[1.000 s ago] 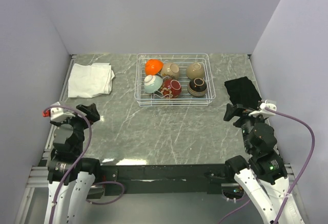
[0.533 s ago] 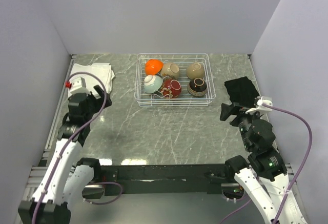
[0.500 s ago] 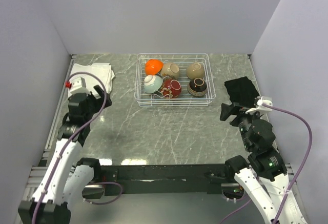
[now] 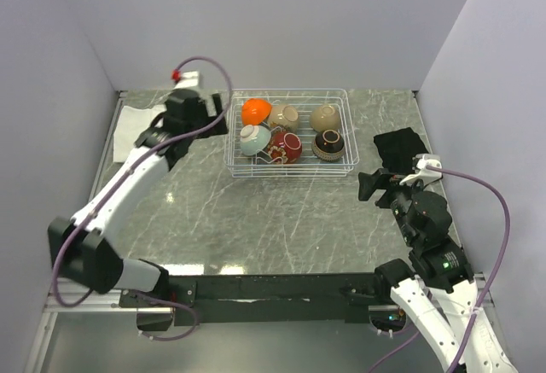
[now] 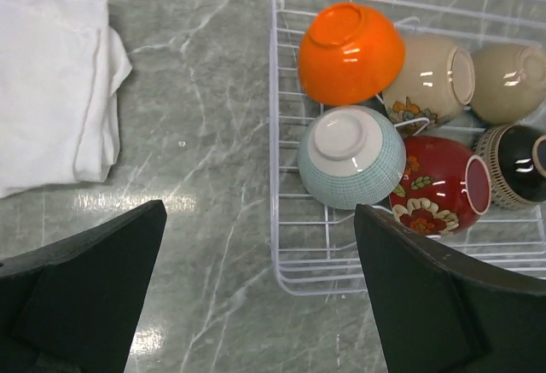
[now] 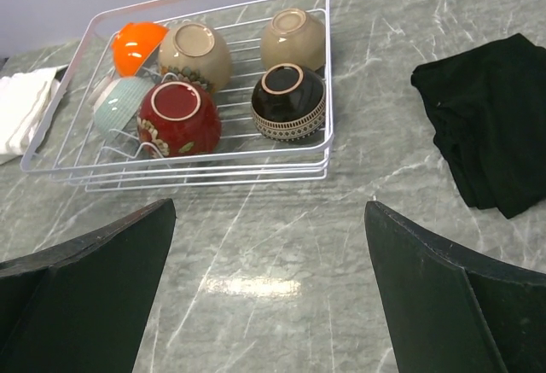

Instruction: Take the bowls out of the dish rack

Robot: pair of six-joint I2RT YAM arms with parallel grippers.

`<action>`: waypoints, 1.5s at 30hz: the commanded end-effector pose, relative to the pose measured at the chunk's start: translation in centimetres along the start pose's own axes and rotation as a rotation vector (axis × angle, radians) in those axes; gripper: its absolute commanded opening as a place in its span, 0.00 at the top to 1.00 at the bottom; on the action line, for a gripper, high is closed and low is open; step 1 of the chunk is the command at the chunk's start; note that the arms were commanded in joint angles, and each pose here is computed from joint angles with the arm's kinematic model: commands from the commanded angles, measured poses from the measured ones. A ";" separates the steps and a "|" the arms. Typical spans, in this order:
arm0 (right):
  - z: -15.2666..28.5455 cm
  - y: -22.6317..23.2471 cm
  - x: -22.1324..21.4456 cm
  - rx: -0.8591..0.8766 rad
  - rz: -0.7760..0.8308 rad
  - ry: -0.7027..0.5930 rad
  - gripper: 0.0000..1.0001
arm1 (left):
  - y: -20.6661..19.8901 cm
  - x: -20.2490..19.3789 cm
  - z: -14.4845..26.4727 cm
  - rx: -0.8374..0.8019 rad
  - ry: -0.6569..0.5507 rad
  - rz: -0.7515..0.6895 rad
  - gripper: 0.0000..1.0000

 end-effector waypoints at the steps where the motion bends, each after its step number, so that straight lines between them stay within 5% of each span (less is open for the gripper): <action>1: -0.1 0.5 0.7 0.042 -0.002 -0.031 0.00 | -3.5 0.3 -1.5 0.038 0.070 -0.207 0.01; 9: 0.1 0.2 0.6 0.021 0.019 -0.016 0.00 | -9.9 -1.8 -6.3 0.060 0.203 -0.525 0.01; 17: 0.1 0.1 0.5 0.007 0.032 0.005 0.00 | -13.4 -3.1 -9.8 0.014 0.239 -0.530 0.00; 33: 0.1 -0.3 0.1 -0.034 0.046 0.024 0.00 | -13.7 -6.6 -13.8 0.084 0.353 -0.585 0.01; 45: 0.1 -0.3 0.1 -0.040 0.050 0.033 0.00 | -12.0 -6.3 -12.7 -0.071 0.384 -0.763 0.01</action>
Point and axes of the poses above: each gripper's point midway between its finger pads, its own z axis back along the fingers, its own y axis along the line the jaws close on, x = y × z, the point moved 10 cm from there along z, back along the fingers, and after that the axes turned 2 degrees about -z, right-handed, at the moved point
